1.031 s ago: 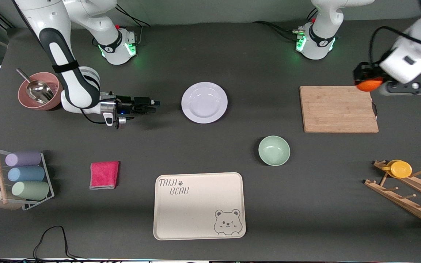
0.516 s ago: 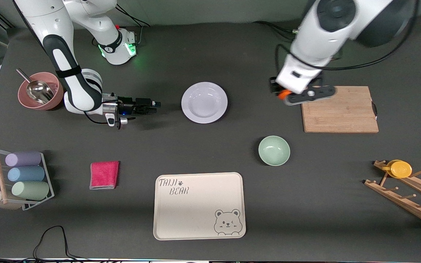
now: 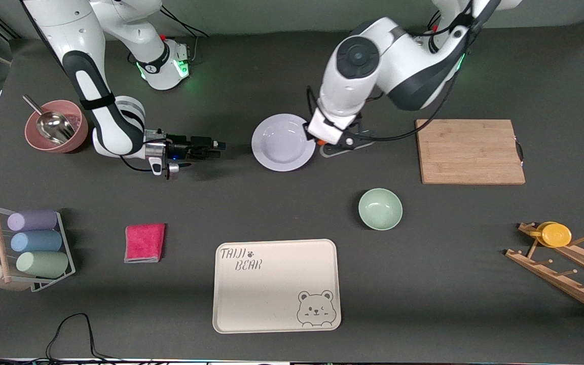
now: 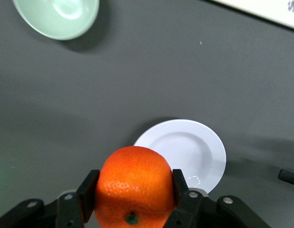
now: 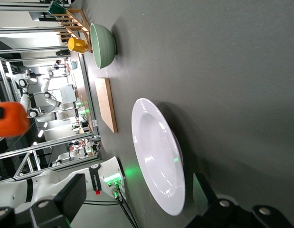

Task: Place orange and plate with both arms
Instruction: 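Lower the orange onto the plate while the right gripper grips the plate rim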

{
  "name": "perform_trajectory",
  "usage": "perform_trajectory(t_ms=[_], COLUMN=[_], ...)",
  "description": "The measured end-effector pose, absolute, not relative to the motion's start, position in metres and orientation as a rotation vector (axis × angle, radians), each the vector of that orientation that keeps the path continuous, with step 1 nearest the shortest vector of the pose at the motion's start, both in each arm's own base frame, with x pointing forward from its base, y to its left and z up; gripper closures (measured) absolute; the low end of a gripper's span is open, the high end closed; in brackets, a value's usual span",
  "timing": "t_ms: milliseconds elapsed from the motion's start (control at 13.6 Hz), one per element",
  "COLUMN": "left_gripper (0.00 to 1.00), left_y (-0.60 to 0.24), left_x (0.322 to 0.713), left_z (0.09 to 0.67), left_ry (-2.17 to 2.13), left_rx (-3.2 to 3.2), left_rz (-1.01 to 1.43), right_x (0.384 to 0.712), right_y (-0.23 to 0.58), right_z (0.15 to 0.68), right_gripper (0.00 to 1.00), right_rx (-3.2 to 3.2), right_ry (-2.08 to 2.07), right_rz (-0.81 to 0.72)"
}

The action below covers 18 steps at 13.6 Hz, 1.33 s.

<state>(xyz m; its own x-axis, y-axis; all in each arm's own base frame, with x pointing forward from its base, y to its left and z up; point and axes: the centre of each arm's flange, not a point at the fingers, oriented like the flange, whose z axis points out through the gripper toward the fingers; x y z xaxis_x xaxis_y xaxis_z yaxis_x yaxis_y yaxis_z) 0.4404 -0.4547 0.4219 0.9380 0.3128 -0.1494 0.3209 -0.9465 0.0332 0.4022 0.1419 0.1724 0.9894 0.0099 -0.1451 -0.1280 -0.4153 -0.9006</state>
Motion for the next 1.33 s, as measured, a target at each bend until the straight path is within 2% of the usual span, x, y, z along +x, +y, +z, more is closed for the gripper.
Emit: perform_trajectory(t_ms=[295,663,1031,1326], left_gripper=[0.33,0.33,0.33,0.33], left_y=[-0.520,-0.555,-0.568,-0.573], left_x=[0.394,0.365,0.346,0.338], left_z=[0.348,0.264,0.224,0.218], left_ry=[0.484,0.464,0.471,0.466], left_rx=[3.072,3.081,3.096,3.097], left_rz=[-0.174,-0.119,-0.082,-0.072], right_x=[0.396,0.391,0.384,0.371], right_y=[0.152,0.162,0.170,0.198], right_z=[0.163,0.154,0.141,0.133], right_gripper=[0.00,0.00,0.00,0.00], right_rx=[-2.012,-2.015,-2.013,-2.022], right_ry=[0.078,0.081,0.089,0.093], right_rz=[0.161,0.129,0.114,0.090])
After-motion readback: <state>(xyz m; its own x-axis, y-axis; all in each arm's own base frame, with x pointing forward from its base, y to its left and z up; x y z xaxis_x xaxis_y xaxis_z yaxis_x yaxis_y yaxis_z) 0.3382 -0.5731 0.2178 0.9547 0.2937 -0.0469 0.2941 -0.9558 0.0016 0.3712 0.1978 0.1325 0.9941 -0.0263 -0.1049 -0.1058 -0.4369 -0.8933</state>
